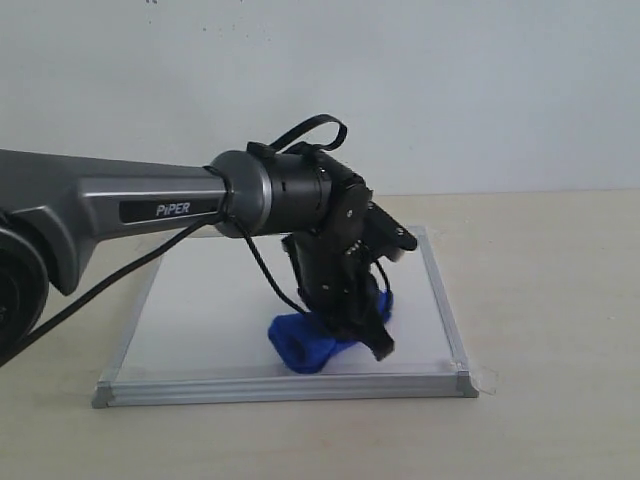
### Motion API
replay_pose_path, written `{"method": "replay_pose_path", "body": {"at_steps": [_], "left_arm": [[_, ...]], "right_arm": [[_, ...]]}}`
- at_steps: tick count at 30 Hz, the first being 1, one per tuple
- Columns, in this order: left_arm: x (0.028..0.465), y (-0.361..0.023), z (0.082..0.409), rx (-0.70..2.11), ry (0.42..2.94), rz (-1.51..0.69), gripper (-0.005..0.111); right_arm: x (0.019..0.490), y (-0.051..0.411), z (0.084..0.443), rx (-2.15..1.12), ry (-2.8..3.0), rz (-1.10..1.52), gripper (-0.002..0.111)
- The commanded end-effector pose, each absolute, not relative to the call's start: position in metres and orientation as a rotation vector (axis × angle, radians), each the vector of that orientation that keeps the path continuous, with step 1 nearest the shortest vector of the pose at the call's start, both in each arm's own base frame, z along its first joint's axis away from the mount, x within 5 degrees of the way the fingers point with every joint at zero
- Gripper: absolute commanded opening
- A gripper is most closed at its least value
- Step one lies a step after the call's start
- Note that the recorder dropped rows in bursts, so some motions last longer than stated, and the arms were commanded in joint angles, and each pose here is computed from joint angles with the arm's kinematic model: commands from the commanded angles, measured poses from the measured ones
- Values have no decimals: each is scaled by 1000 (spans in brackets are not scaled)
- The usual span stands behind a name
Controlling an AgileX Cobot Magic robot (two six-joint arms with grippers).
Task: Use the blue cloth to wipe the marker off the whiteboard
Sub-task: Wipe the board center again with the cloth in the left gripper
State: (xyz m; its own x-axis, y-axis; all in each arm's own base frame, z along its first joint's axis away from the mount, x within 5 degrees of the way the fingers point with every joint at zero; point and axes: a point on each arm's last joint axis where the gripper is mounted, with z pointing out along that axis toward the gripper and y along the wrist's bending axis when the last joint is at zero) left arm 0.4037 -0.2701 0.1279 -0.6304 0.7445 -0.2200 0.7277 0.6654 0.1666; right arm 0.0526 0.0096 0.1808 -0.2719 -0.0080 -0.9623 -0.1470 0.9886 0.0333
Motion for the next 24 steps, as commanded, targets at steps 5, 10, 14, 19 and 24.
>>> {"method": "replay_pose_path", "body": {"at_steps": [5,10,14,19,24], "left_arm": [[384,-299,117,1284,2609,-158,4],[412,-262,117,1046,2667,87,4],[432,-223,116,889,2743,165,4],[444,-181,115,698,2867,222,4],[416,-223,113,1086,2864,25,4]], "right_arm": [[53,9,182,-111,1833,133,0],[53,9,182,-111,1833,133,0],[53,9,182,-111,1833,133,0],[53,9,182,-111,1833,133,0],[53,9,182,-111,1833,133,0]]}}
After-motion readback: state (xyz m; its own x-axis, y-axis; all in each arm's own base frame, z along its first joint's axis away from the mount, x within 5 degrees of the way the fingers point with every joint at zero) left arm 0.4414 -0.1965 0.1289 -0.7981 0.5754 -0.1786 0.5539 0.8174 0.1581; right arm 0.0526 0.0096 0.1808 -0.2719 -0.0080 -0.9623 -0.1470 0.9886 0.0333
